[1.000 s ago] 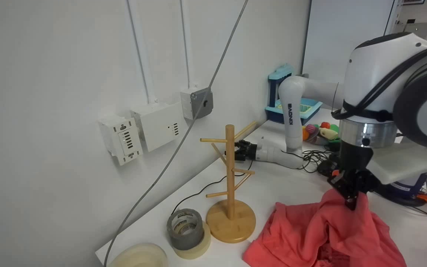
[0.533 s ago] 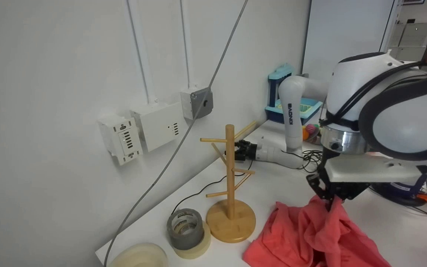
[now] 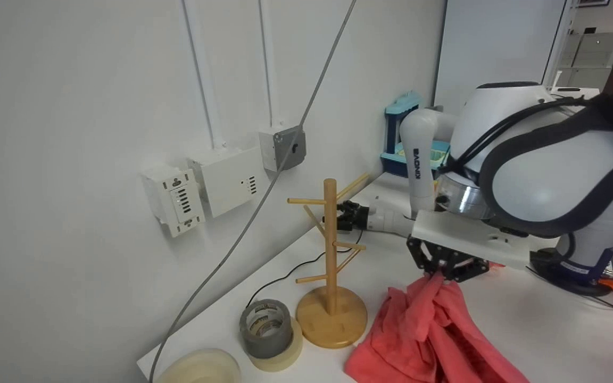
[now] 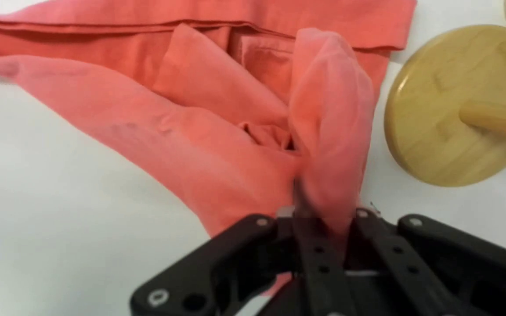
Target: Fold the sweatshirt in half
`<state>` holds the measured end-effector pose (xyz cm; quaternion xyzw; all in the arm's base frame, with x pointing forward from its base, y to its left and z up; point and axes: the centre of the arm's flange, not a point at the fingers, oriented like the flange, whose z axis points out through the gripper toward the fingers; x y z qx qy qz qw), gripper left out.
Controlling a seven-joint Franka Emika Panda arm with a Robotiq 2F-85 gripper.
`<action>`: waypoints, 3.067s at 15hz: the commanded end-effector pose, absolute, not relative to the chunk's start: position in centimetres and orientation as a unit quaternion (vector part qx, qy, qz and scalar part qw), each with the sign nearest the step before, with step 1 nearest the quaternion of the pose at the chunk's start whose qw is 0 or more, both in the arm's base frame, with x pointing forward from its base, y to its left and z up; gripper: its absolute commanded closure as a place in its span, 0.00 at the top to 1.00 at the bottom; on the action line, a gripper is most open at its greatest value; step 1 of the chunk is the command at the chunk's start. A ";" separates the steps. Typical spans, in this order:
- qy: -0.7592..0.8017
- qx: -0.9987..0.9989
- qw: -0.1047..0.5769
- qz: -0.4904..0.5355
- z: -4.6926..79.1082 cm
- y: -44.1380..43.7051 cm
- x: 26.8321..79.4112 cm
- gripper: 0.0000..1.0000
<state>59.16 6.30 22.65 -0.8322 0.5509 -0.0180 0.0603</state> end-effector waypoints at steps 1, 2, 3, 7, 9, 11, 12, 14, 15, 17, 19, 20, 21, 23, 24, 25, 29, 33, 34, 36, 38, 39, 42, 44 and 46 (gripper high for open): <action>0.602 -0.793 0.064 -0.065 21.3 6.4 61.3 0.02; 0.611 -0.786 0.058 -0.076 20.7 6.1 61.5 0.02; 0.619 -0.779 0.049 -0.082 20.0 5.7 61.7 0.02; 0.631 -0.770 0.008 -0.091 17.5 4.2 61.6 0.43; 0.627 -0.772 -0.005 -0.103 17.2 3.8 61.2 0.58; 0.613 -0.780 -0.019 -0.120 17.6 4.0 60.5 0.73; 0.603 -0.786 -0.028 -0.130 18.0 4.3 60.2 0.81; 0.574 -0.803 -0.045 -0.152 19.1 5.3 59.4 0.95; 0.559 -0.811 -0.051 -0.162 19.9 5.9 58.8 1.00; 0.532 -0.826 -0.053 -0.176 21.4 6.8 57.6 1.00; 0.507 -0.843 -0.060 -0.172 22.7 7.3 56.1 1.00; 0.492 -0.854 -0.062 -0.160 23.2 7.3 55.1 1.00; 0.473 -0.865 -0.064 -0.151 23.7 7.2 54.0 1.00; 0.429 -0.893 -0.064 -0.118 24.1 6.7 51.9 1.00; 0.409 -0.904 -0.065 -0.108 24.0 6.5 50.9 1.00; 0.388 -0.915 -0.061 -0.094 23.7 6.2 49.9 1.00; 0.300 -0.952 -0.053 -0.039 20.4 5.0 46.9 1.00; 0.208 -0.977 -0.048 0.021 16.5 4.5 45.2 1.00; 0.184 -0.981 -0.046 0.034 15.7 4.5 44.8 1.00; 0.135 -0.988 -0.042 0.060 14.0 4.6 44.4 1.00; 0.086 -0.992 -0.029 0.083 12.3 4.5 44.4 1.00; 0.061 -0.993 -0.023 0.094 11.4 4.5 44.4 1.00; -0.014 -0.991 -0.012 0.129 9.3 4.4 44.4 1.00; -0.045 -0.988 -0.011 0.145 8.1 4.4 44.5 1.00; -0.065 -0.985 -0.010 0.159 7.4 4.4 44.4 1.00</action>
